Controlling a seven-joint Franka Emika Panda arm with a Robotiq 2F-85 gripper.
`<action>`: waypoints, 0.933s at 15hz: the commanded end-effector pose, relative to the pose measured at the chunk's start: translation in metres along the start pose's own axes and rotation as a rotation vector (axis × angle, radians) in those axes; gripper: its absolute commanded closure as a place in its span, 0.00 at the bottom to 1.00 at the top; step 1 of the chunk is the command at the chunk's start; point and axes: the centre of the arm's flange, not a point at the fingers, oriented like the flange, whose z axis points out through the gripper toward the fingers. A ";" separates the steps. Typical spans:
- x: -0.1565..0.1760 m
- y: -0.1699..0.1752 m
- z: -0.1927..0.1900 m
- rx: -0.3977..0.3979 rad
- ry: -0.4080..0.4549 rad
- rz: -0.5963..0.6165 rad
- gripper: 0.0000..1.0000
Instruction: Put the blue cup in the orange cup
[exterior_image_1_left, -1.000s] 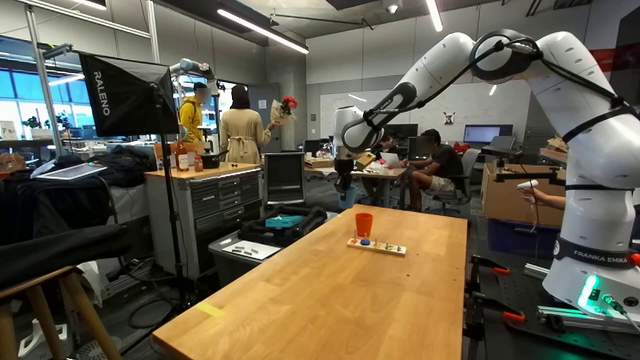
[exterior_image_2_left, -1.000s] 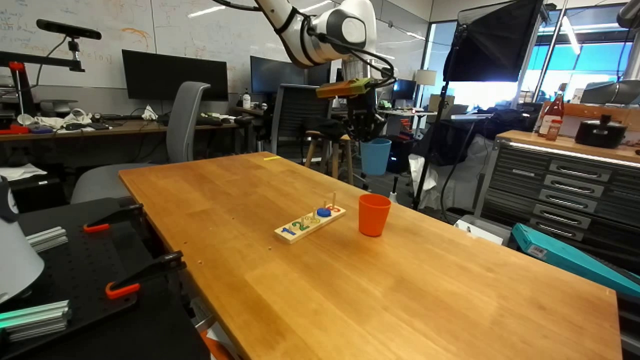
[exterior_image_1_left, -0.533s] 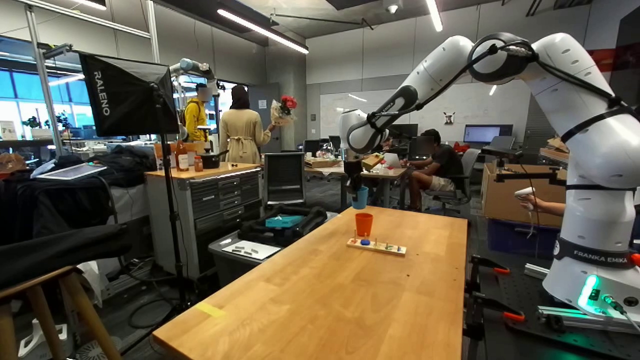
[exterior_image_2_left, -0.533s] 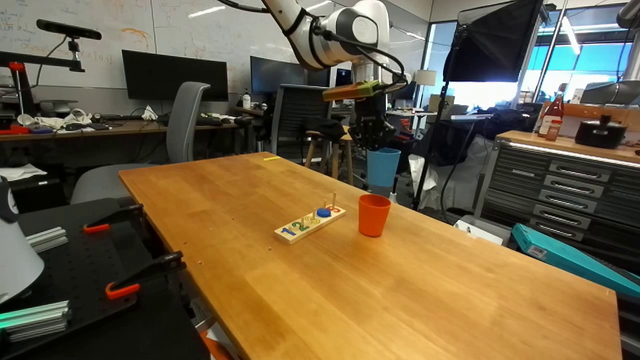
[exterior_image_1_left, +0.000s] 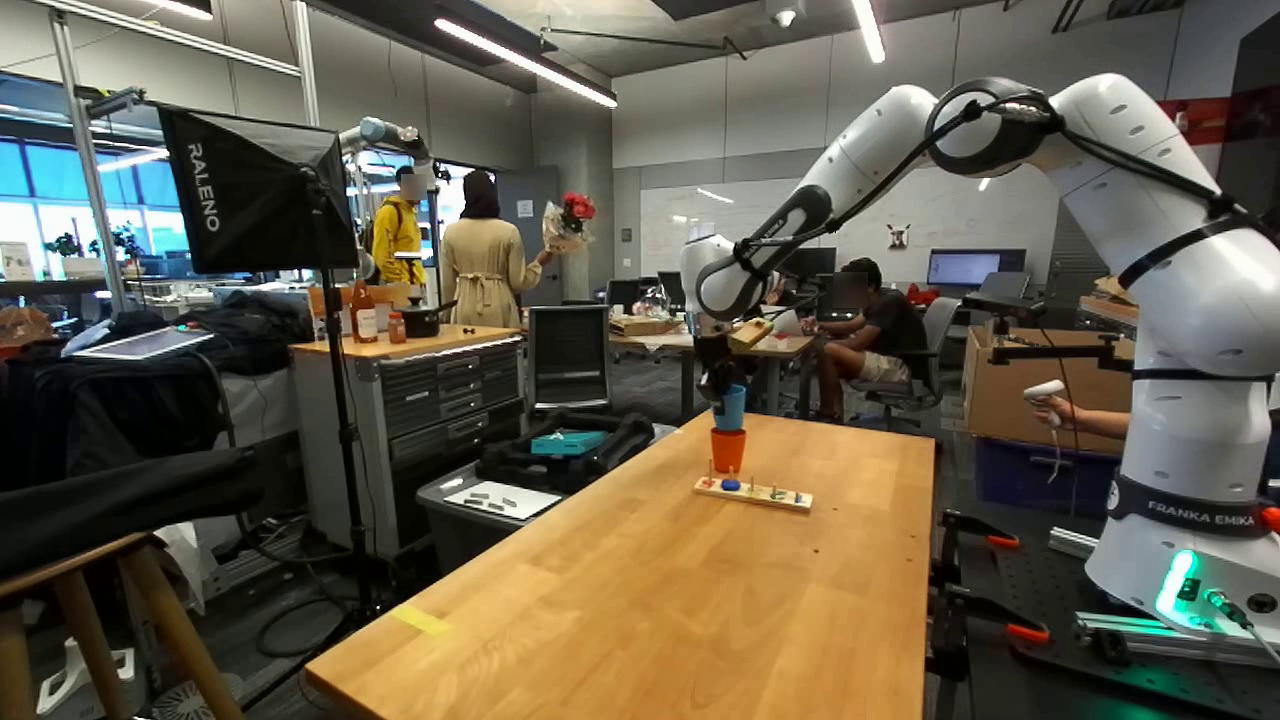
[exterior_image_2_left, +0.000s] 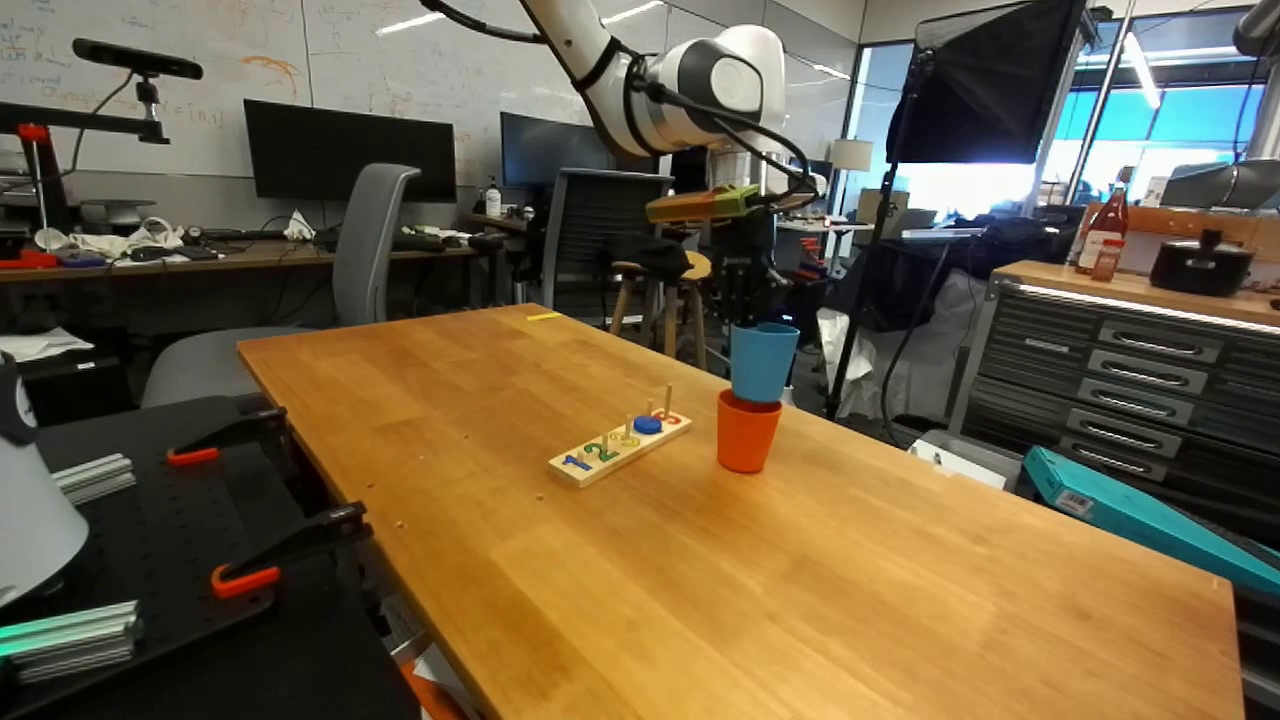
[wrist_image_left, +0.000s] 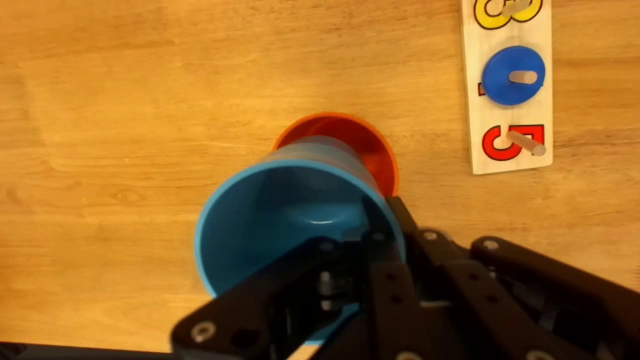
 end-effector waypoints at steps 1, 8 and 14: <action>0.007 0.001 0.006 -0.014 -0.018 0.014 0.95; 0.003 -0.014 -0.009 0.046 -0.034 -0.019 0.33; -0.016 -0.061 -0.088 0.165 0.001 -0.144 0.00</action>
